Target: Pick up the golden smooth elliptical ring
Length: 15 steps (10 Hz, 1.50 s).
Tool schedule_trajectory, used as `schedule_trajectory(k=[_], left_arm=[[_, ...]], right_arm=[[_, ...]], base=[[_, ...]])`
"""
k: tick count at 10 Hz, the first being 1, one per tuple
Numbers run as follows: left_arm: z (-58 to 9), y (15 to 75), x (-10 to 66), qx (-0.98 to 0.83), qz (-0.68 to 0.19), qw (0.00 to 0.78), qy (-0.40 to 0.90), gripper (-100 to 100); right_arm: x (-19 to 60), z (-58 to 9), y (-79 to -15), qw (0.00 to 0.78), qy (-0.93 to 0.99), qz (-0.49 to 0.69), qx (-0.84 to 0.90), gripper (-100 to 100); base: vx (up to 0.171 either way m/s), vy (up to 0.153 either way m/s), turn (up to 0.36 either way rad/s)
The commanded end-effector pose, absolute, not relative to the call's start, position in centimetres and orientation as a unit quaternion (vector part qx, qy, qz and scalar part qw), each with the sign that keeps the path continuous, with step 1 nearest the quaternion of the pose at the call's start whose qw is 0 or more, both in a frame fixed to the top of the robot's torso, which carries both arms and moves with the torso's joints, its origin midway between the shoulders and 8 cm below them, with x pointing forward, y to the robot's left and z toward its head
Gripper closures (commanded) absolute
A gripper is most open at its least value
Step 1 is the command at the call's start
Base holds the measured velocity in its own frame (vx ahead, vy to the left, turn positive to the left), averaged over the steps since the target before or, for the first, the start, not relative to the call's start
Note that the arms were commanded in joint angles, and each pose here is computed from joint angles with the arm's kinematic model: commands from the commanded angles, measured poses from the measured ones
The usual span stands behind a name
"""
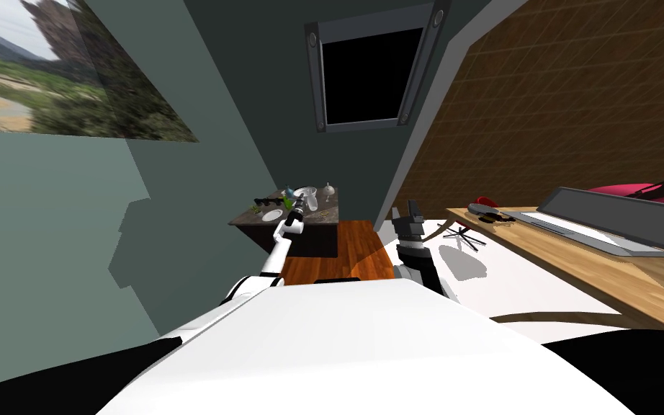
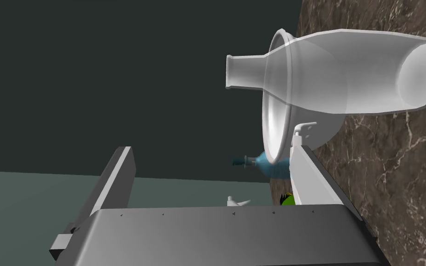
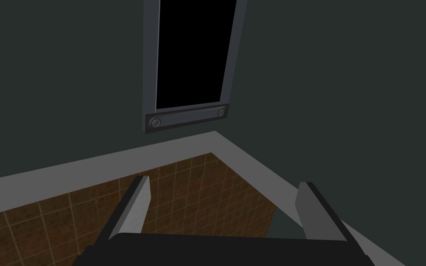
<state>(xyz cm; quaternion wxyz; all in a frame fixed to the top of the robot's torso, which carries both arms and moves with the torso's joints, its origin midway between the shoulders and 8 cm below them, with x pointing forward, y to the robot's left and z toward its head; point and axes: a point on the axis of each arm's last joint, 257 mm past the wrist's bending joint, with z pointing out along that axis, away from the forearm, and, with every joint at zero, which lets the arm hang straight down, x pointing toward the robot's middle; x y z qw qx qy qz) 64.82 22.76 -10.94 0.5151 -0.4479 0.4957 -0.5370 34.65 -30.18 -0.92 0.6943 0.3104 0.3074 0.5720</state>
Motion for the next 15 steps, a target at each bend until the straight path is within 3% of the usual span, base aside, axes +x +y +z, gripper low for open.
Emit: schedule_trajectory(k=[1, 15], left_arm=[[-12.0, 22.6, 65.4, -0.460, -0.529, 0.506, 0.503, -100], [-17.5, 19.7, 71.4, -0.553, -0.458, 0.418, 0.556, -100]], right_arm=[[34.7, -0.9, -30.2, 0.694, 0.307, 0.572, 0.310, 0], [34.6, -0.9, -30.2, 0.694, 0.307, 0.572, 0.310, 0]], base=[[-0.004, 0.006, 0.001], [0.004, 0.008, -0.001]])
